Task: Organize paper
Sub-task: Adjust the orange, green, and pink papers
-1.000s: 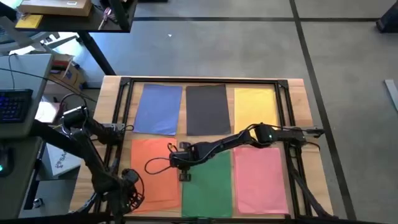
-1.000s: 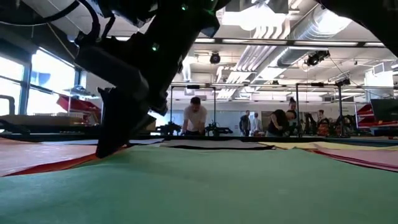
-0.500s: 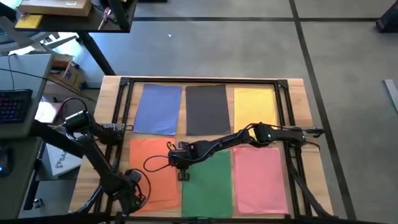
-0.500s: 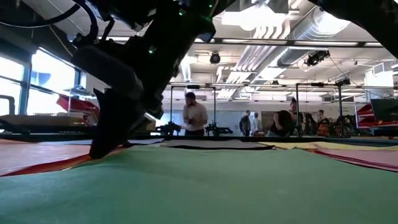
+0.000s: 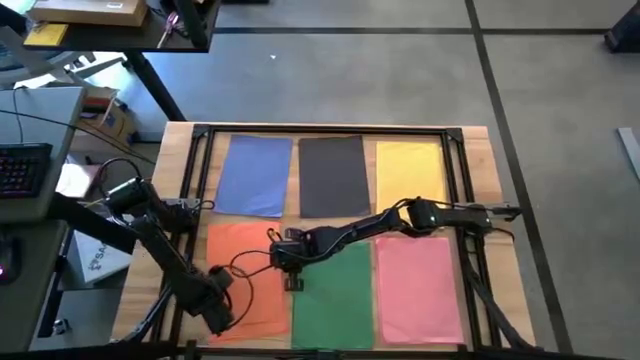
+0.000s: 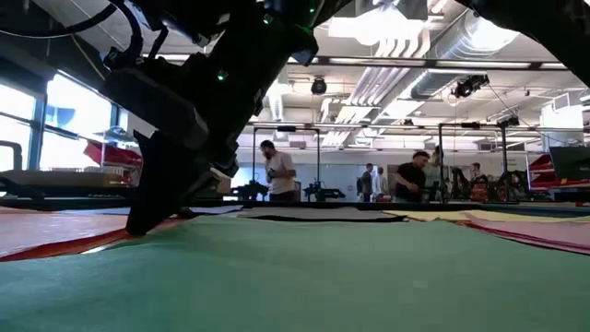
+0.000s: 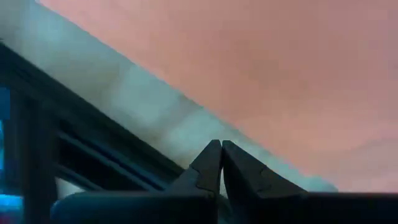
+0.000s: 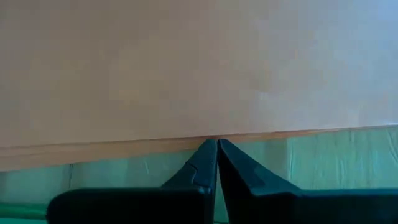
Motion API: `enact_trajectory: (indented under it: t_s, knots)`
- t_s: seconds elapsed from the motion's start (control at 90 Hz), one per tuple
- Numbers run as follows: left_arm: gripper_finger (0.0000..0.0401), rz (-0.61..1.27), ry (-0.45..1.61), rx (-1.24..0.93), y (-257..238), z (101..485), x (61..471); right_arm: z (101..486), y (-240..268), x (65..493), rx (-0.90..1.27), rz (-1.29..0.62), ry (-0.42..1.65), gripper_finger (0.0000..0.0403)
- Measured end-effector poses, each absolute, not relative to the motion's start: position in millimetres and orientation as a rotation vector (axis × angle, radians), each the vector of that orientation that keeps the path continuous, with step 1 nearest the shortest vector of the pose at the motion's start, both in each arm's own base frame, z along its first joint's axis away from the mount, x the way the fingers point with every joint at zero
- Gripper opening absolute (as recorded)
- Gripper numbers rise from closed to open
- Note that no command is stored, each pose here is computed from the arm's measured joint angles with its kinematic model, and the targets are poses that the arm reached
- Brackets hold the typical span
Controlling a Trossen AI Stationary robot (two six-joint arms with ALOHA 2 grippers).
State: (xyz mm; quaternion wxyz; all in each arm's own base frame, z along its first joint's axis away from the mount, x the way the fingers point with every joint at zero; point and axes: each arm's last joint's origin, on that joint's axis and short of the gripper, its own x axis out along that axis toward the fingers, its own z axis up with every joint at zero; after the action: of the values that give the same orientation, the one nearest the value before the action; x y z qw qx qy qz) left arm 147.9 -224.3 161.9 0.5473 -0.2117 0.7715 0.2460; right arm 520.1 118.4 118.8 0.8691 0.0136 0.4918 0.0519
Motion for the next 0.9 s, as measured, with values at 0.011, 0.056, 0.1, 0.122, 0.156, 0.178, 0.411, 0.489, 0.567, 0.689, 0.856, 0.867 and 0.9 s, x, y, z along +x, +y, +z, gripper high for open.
enact_trajectory:
  t_s: [0.011,0.056,0.1,0.122,0.156,0.178,0.411,0.489,0.567,0.689,0.856,0.867,0.9]
  knots:
    - [0.0000,0.576,1.831,-0.496,-224,163,149,119,118,520,0.029,0.110,1.029,0.0000]
    - [0.0000,0.543,1.844,-0.455,-222,166,150,119,118,520,0.032,0.113,1.029,0.0000]
    - [0.0000,0.511,1.866,-0.405,-219,167,150,119,119,520,0.031,0.112,1.027,0.0000]
    - [0.0000,0.494,1.876,-0.380,-218,166,150,119,119,520,0.030,0.110,1.026,0.0000]
    - [0.0000,0.460,1.889,-0.351,-216,164,151,119,119,520,0.029,0.109,1.024,0.0000]
    - [0.0000,0.440,1.895,-0.334,-215,163,151,119,119,520,0.030,0.110,1.024,0.0000]
    - [0.0000,0.329,1.983,-0.219,-202,149,148,119,119,521,0.043,0.112,1.025,0.0000]
    - [0.0000,0.313,2.023,-0.214,-196,143,145,119,119,520,0.043,0.113,1.025,0.0000]
    - [0.0000,0.289,2.033,-0.200,-194,138,143,119,119,520,0.045,0.115,1.025,0.0000]
    - [0.0000,0.220,2.024,-0.152,-191,133,142,119,119,520,0.045,0.116,1.026,0.0000]
    - [0.0000,0.185,1.978,-0.076,-189,130,142,119,119,520,0.045,0.116,1.026,0.0000]
    - [0.0000,0.181,1.973,-0.071,-189,130,142,119,119,520,0.045,0.116,1.026,0.0000]
    - [0.0000,0.168,1.954,-0.058,-189,130,143,119,119,520,0.045,0.116,1.026,0.0000]
